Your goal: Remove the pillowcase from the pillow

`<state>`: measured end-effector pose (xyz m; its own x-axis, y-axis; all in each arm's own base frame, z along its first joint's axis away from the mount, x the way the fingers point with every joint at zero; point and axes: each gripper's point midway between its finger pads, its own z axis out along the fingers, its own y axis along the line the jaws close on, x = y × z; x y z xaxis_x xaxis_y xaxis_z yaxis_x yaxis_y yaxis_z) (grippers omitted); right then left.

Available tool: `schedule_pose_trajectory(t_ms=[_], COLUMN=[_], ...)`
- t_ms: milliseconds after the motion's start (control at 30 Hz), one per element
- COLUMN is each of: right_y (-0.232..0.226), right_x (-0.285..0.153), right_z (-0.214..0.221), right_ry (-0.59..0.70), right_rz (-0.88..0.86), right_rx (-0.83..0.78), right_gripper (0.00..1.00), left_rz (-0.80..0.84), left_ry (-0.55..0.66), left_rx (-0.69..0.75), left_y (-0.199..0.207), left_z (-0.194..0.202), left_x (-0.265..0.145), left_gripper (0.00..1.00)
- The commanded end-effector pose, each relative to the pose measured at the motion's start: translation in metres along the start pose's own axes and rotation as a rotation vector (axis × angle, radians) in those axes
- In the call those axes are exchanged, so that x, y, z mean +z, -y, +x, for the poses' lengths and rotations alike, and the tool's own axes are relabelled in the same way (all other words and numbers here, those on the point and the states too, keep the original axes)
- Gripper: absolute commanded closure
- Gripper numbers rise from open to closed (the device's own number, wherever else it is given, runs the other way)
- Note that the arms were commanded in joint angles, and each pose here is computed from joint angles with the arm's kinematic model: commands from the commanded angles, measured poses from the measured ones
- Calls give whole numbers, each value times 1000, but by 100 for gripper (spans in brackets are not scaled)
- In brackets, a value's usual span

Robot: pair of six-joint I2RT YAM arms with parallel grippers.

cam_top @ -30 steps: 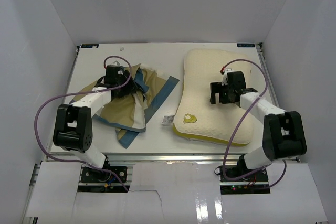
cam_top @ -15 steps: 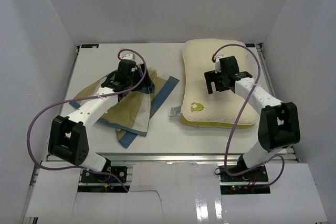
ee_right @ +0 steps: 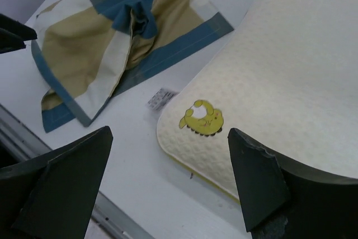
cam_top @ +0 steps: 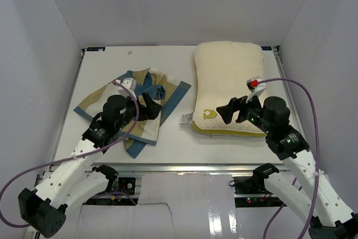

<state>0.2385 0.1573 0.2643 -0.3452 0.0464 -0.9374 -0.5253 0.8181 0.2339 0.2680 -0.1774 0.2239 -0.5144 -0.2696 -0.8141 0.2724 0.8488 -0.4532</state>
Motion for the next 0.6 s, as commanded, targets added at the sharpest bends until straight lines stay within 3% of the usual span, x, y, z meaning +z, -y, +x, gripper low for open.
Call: schedule_pose_trajectory(t_ms=[0, 67, 167, 567], right_y=[-24, -28, -35, -44], right_x=[-10, -15, -26, -39], right_z=[24, 29, 38, 48], right_ry=[11, 32, 32, 57], right_rz=[-116, -139, -189, -242], right_rx=[110, 110, 87, 110], right_gripper=[10, 10, 10, 10], left_rz=[246, 340, 345, 475], left_ry=[6, 43, 114, 144], left_rx=[-23, -25, -31, -44], left_y=[36, 46, 41, 54], left_z=[12, 15, 13, 22], left_x=[-22, -42, -55, -80], left_gripper=[2, 2, 2, 2])
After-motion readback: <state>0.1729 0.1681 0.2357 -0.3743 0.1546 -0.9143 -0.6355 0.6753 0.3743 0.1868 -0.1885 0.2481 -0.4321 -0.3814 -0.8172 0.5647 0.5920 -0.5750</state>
